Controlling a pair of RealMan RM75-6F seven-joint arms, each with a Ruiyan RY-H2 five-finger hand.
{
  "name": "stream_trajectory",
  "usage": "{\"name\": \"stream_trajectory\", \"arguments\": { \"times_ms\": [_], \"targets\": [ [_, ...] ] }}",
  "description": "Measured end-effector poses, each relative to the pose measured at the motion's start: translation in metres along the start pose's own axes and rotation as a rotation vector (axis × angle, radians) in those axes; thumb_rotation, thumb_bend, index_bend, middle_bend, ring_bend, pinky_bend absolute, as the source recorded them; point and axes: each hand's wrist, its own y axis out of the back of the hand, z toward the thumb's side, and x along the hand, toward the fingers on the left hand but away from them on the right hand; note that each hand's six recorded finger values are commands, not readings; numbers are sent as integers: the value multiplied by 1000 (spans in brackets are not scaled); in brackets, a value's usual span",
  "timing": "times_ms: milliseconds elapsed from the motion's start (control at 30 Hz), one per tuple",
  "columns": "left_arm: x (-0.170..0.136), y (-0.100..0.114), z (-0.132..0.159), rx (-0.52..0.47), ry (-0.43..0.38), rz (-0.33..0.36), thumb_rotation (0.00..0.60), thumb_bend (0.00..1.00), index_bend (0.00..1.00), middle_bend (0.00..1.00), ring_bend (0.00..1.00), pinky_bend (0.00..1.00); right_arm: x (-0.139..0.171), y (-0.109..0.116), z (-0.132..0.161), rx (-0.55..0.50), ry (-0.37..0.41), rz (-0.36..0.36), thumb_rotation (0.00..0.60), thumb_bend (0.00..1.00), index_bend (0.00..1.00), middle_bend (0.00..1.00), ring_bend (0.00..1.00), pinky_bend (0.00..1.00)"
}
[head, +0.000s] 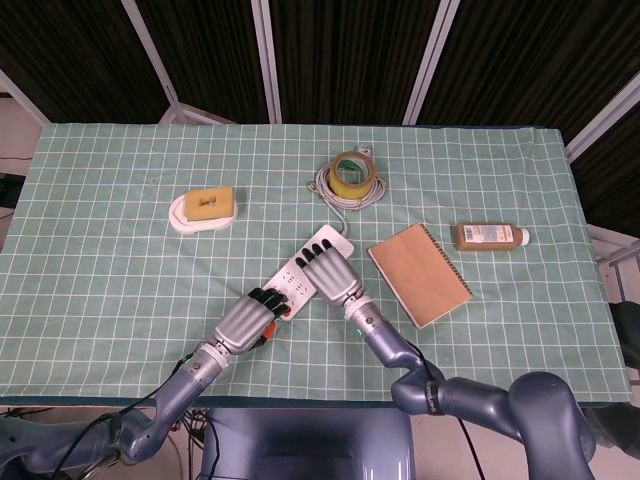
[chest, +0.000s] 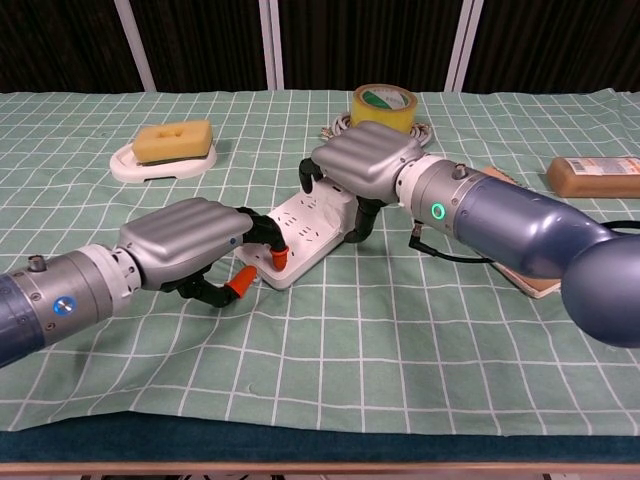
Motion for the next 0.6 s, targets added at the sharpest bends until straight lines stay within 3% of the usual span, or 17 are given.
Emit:
{"name": "stream_trajectory", "arguments": {
  "times_ms": [600],
  "targets": [
    [1, -1, -2, -9, 0, 0, 600, 604, 362, 300, 187, 293, -6, -7, 5, 0, 1, -3, 600, 444, 404, 359, 332, 333]
  ]
}}
